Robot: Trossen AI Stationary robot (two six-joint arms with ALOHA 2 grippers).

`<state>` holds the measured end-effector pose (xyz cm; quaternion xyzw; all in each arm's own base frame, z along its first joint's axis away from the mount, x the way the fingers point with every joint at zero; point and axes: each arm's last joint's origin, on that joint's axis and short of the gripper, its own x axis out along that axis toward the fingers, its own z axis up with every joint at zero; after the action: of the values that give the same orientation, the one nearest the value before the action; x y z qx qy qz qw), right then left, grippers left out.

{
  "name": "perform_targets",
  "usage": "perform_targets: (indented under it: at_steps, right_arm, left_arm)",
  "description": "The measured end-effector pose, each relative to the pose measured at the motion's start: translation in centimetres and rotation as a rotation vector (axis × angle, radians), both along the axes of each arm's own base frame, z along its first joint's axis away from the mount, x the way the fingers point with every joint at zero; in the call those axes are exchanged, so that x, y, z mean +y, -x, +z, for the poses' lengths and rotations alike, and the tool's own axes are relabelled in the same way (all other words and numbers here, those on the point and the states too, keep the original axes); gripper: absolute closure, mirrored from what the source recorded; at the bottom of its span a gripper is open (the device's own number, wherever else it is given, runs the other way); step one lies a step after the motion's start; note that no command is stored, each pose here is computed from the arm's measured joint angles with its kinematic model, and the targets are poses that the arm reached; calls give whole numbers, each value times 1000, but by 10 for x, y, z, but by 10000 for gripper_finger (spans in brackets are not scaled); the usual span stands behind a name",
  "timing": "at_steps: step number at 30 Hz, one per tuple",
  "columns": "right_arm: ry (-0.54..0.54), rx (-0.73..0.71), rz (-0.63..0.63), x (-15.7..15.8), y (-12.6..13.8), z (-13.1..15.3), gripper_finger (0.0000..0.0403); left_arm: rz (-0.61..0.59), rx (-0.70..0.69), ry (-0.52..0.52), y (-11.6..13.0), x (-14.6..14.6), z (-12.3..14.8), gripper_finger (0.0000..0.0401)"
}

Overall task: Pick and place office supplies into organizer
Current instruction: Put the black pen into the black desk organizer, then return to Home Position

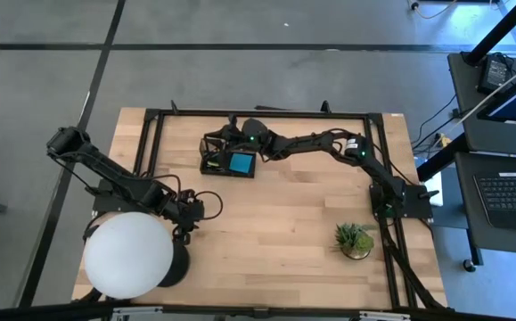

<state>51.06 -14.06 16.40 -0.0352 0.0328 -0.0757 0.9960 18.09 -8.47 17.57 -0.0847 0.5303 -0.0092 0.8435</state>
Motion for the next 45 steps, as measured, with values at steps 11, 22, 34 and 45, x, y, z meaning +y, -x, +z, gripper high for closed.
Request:
perform_targets:
  at_steps: [11,22,34,45]
  right_arm:
    - [1,10,13,7,-2,-2,314]
    - [-51,2,10,7,-2,-2,272]
    - [-94,145,10,13,20,60,271]
    - [-80,412,37,36,84,145,271]
  left_arm:
    - [0,0,0,0,0,0,301]
    - [1,0,0,0,0,0,301]
    - [37,4,19,0,0,0,301]
    - [34,29,84,1,-3,0,301]
